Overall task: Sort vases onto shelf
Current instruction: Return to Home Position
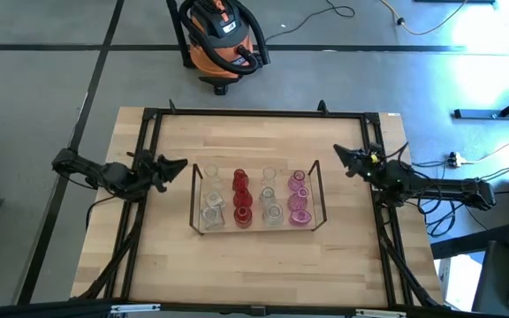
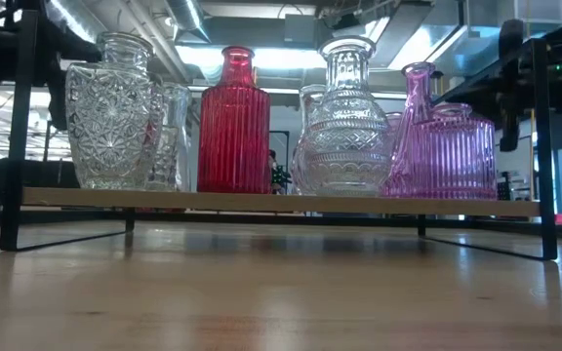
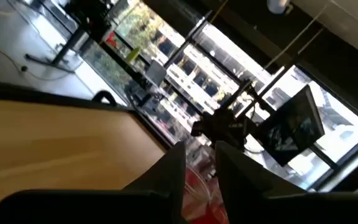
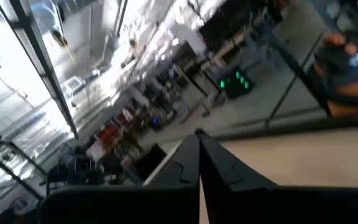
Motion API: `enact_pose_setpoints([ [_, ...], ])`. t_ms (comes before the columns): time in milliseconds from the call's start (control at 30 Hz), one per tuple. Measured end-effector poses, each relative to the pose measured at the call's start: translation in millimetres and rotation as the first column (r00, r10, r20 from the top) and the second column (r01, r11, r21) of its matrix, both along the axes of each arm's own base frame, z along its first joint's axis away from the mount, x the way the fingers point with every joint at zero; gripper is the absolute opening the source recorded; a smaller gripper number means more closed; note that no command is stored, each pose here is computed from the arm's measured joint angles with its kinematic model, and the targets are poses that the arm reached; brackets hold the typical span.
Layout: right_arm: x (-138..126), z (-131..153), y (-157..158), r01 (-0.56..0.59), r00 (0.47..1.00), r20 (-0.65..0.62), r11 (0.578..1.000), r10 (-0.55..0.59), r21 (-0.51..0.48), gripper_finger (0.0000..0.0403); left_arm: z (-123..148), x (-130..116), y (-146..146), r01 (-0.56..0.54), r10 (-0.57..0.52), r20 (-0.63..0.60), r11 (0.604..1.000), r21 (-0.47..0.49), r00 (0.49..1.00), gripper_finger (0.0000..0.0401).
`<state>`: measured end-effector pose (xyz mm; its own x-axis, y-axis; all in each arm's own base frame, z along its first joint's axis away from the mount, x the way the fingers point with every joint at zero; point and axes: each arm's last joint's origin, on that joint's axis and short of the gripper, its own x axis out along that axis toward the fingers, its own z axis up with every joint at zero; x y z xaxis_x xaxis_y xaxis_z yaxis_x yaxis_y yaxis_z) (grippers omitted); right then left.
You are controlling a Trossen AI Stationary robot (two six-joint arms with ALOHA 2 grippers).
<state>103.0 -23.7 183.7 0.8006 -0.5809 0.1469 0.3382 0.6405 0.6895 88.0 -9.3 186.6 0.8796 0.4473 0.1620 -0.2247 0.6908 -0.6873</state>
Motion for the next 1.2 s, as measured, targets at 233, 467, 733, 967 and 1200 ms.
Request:
enact_pose_setpoints([
  [233, 0, -6, 0, 0.016, 0.999, -0.048, 1.0, -0.015, 0.023, 0.0001, -9, 1, -1, -0.011, 0.01, -0.089, 1.0, -0.005, 0.996, 0.0081],
  [467, 1, -18, -1, 0.026, 0.984, -0.179, 0.999, -0.02, 0.035, 0.0001, -16, -1, 2, -0.162, 0.183, -0.215, 0.981, 0.109, 0.959, 0.0081],
  [733, 3, -30, 1, -0.051, 0.949, -0.309, 0.997, 0.065, 0.052, 0.0001, -18, -1, 2, -0.186, 0.244, -0.279, 0.958, 0.219, 0.929, 0.0081],
  [967, 7, -35, 3, -0.157, 0.889, -0.441, 0.987, 0.123, -0.041, 0.0001, -22, 3, 1, -0.15, 0.311, -0.388, 0.908, 0.391, 0.868, 0.0081],
  [1200, 10, -41, 8, -0.325, 0.824, -0.489, 0.946, 0.287, 0.007, 0.0001, -29, 8, -1, -0.07, 0.349, -0.477, 0.858, 0.51, 0.807, 0.0081],
])
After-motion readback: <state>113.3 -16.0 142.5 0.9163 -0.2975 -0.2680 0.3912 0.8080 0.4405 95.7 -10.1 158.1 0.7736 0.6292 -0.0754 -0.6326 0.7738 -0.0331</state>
